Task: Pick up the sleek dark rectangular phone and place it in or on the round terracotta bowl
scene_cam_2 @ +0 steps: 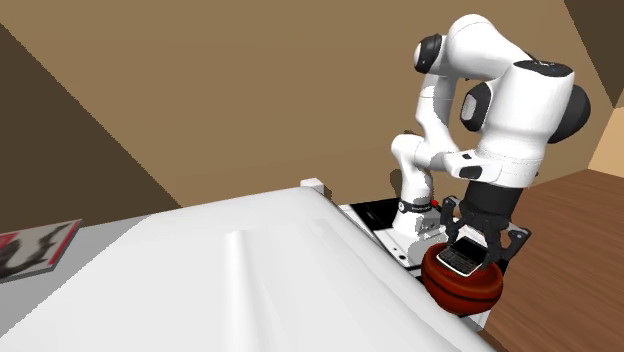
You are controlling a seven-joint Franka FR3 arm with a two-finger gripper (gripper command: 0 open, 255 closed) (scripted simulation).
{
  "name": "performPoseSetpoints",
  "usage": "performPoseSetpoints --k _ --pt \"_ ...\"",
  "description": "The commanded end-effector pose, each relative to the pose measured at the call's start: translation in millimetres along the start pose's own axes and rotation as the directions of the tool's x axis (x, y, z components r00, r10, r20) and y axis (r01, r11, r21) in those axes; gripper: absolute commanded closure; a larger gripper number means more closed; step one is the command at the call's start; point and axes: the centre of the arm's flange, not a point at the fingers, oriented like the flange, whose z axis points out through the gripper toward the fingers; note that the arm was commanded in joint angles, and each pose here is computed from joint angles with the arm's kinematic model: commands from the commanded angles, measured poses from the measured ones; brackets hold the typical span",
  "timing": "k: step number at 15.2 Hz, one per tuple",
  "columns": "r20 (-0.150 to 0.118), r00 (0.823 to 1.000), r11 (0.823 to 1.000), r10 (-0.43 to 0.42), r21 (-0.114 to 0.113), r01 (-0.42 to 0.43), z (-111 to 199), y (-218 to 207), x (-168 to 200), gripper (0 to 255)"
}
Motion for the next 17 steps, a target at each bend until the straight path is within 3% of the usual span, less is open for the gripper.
performPoseSetpoints --k 1,9,10,15,17 --pt "-0.001 1.0 1.0 0.0 0.0 0.0 10.3 -0.6 -0.3 255" --pt "-0.001 1.0 1.0 0.0 0.0 0.0 12.3 -0.7 -0.4 255" --pt "-0.001 1.0 1.0 0.0 0.0 0.0 11.9 -1.0 -0.2 0" --pt "-0.001 1.0 1.0 0.0 0.0 0.0 12.3 -0.7 -0.4 0" --pt "-0.001 1.0 1.0 0.0 0.0 0.0 -14.1 -0.7 -0.4 0"
